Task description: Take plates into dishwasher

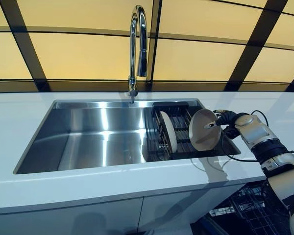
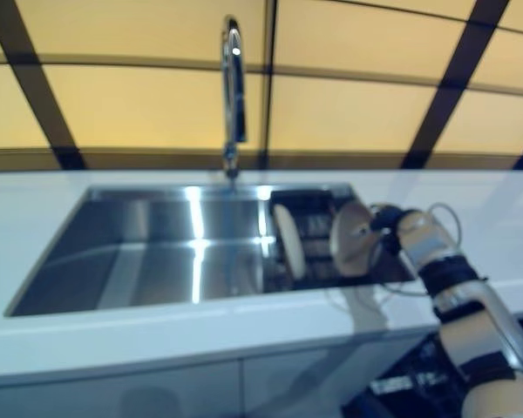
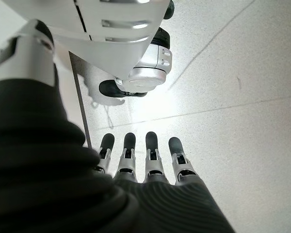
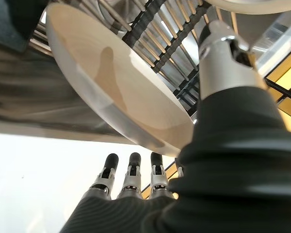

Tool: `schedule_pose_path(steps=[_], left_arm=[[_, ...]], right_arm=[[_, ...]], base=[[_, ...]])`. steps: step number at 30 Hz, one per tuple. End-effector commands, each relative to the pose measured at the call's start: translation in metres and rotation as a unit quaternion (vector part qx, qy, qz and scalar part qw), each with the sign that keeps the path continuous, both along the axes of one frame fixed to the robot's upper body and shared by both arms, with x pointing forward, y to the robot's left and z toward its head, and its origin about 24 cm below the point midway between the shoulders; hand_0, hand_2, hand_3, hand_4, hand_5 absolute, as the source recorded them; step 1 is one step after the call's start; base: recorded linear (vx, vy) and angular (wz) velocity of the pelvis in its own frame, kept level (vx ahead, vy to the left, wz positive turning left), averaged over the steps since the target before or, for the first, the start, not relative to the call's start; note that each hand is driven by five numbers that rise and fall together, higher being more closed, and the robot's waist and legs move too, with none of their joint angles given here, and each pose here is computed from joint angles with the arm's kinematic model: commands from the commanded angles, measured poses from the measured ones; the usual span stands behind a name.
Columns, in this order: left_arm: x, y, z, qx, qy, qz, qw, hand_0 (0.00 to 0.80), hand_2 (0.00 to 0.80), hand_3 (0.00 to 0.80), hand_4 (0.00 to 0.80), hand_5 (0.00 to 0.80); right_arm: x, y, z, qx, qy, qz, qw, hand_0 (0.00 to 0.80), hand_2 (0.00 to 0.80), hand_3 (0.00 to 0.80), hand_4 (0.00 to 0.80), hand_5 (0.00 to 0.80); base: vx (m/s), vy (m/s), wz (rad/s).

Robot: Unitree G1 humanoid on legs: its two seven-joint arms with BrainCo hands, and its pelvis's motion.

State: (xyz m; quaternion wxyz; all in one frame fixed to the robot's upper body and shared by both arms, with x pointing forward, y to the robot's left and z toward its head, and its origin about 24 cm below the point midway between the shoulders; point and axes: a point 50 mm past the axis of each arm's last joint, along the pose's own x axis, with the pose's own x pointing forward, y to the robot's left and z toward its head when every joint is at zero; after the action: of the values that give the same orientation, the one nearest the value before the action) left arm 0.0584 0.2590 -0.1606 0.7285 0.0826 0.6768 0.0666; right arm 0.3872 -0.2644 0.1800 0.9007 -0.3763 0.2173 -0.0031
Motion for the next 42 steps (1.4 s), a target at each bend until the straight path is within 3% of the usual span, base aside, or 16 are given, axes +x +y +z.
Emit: schedule_pose_path(steps=[1, 9, 10, 12, 14, 15, 16, 23, 42], left_arm=[[0.005, 0.001, 0.0, 0.008, 0.017, -0.018, 1.0, 0.0, 0.0, 0.0, 0.0, 0.0], [0.003, -0.001, -0.001, 0.005, 0.018, -0.014, 1.0, 0.0, 0.0, 0.0, 0.0, 0.0], [0.003, -0.001, -0.001, 0.005, 0.018, -0.014, 1.0, 0.0, 0.0, 0.0, 0.0, 0.0], [0.003, -0.002, -0.001, 0.005, 0.017, -0.013, 1.0, 0.0, 0.0, 0.0, 0.0, 0.0], [0.003, -0.002, -0.001, 0.004, 0.017, -0.013, 1.0, 0.0, 0.0, 0.0, 0.0, 0.0], [0.003, -0.002, -0.001, 0.004, 0.017, -0.013, 1.0, 0.0, 0.0, 0.0, 0.0, 0.0], [0.003, -0.002, -0.001, 0.003, 0.017, -0.013, 1.0, 0.0, 0.0, 0.0, 0.0, 0.0], [0.002, -0.001, -0.001, -0.001, 0.016, -0.019, 1.0, 0.0, 0.0, 0.0, 0.0, 0.0], [0.003, -0.002, -0.001, 0.001, 0.02, -0.023, 1.0, 0.0, 0.0, 0.0, 0.0, 0.0]], right_arm=[[0.008, -0.001, 0.034, -0.051, -0.016, -0.007, 0.999, 0.0, 0.0, 0.0, 0.0, 0.0], [0.007, -0.011, 0.025, -0.058, 0.021, -0.039, 0.997, 0.0, 0.0, 0.0, 0.0, 0.0], [0.007, -0.013, 0.024, -0.057, 0.025, -0.043, 0.997, 0.075, 0.075, 0.075, 0.075, 0.075], [0.006, -0.016, 0.022, -0.053, 0.036, -0.052, 0.997, 0.301, 0.301, 0.301, 0.301, 0.301], [0.005, -0.019, 0.021, -0.052, 0.044, -0.057, 0.996, 0.58, 0.58, 0.58, 0.58, 0.58], [0.005, -0.02, 0.021, -0.052, 0.044, -0.057, 0.996, 0.621, 0.621, 0.621, 0.621, 0.621], [0.005, -0.021, 0.021, -0.048, 0.048, -0.062, 0.996, 0.8, 0.8, 0.8, 0.8, 0.8], [0.004, -0.026, 0.022, -0.049, 0.047, -0.068, 0.995, 0.8, 0.8, 0.8, 0.8, 0.8], [0.005, -0.026, 0.081, -0.061, -0.117, -0.09, 0.987, 0.8, 0.8, 0.8, 0.8, 0.8]], base=[[0.0, 0.0, 0.0], [-0.002, 0.003, 0.01], [-0.021, 0.016, 0.05], [-0.03, 0.012, 0.07], [-0.025, 0.01, 0.07], [-0.024, 0.013, 0.05], [-0.019, 0.014, 0.05], [-0.008, 0.008, 0.03], [0.0, 0.0, 0.0]])
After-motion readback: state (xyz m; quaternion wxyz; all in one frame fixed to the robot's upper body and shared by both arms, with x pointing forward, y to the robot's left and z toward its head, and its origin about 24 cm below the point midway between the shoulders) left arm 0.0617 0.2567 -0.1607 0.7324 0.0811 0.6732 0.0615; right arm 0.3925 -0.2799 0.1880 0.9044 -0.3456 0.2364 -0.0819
